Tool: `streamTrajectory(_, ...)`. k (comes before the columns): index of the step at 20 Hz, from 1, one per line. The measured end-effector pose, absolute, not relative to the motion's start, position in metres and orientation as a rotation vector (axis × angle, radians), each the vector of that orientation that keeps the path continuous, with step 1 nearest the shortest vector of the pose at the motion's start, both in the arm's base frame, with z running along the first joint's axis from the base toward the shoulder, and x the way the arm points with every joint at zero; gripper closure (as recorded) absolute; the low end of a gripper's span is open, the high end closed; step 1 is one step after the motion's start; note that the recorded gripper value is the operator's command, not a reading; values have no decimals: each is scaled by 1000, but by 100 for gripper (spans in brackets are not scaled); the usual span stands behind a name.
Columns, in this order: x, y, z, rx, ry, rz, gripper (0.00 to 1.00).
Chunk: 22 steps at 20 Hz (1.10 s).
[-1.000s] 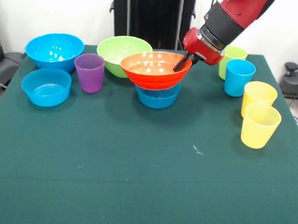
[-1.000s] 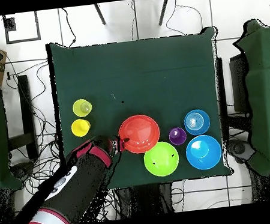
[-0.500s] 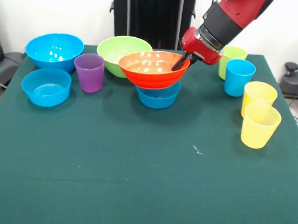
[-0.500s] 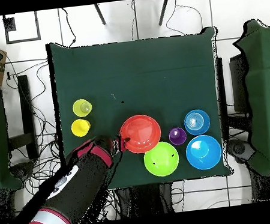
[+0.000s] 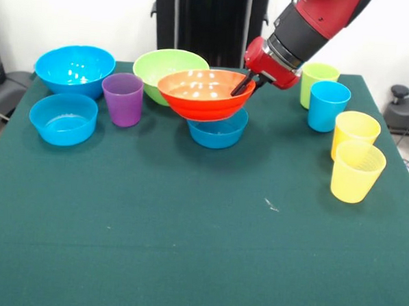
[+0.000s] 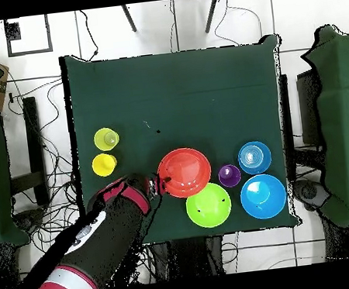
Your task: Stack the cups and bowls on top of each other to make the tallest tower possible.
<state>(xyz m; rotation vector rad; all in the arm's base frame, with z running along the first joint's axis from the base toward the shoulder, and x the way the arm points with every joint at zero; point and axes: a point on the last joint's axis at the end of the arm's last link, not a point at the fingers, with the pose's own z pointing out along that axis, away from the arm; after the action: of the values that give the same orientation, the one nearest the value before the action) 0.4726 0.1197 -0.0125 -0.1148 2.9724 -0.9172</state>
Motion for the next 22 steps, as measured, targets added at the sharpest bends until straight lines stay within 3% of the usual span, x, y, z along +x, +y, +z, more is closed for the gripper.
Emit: streamTrajectory(22,473,123,-16,-95,2982,-898,100)
